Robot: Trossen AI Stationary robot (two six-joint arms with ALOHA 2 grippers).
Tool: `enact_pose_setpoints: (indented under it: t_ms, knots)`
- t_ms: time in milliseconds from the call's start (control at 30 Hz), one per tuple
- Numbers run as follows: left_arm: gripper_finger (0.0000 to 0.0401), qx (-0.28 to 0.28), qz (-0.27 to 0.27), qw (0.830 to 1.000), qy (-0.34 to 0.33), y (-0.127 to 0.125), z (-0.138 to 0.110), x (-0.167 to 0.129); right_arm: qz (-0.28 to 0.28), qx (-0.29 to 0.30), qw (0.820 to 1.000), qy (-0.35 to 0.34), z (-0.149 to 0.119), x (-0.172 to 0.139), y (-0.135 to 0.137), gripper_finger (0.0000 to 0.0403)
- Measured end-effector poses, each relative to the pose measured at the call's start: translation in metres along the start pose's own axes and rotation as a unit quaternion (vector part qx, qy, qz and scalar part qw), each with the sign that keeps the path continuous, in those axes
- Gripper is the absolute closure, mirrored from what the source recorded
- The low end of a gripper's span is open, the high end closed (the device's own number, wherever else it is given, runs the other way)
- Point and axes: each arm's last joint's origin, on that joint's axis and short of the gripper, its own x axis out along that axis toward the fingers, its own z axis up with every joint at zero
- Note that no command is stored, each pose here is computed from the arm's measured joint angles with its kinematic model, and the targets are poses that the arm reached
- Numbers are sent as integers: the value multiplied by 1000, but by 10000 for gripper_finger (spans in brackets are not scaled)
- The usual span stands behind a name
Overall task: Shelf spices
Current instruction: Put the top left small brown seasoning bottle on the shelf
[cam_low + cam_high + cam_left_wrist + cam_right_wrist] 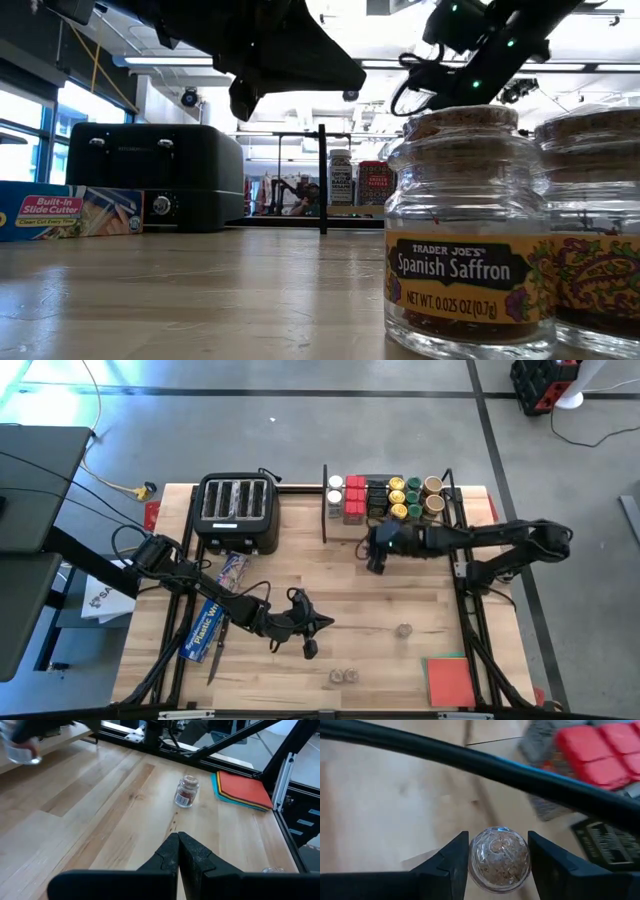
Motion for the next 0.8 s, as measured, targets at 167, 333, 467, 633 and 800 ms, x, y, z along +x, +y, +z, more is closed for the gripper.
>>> enact_pose_setpoints:
  t_ms: [167,333,467,633,800]
  knots:
    - [401,0,0,1000,0,0,0,0,-22,19,1000,-4,2,7,-27,242]
    - [401,0,0,1000,0,0,0,0,-29,42,999,-15,3,12,-45,236]
    - [401,0,0,1000,0,0,0,0,-37,57,998,-21,3,13,-54,234]
    - [401,0,0,1000,0,0,0,0,-46,67,996,-30,4,14,-60,232]
    - [401,0,-1,1000,1,0,0,0,-49,69,996,-31,4,14,-63,217]
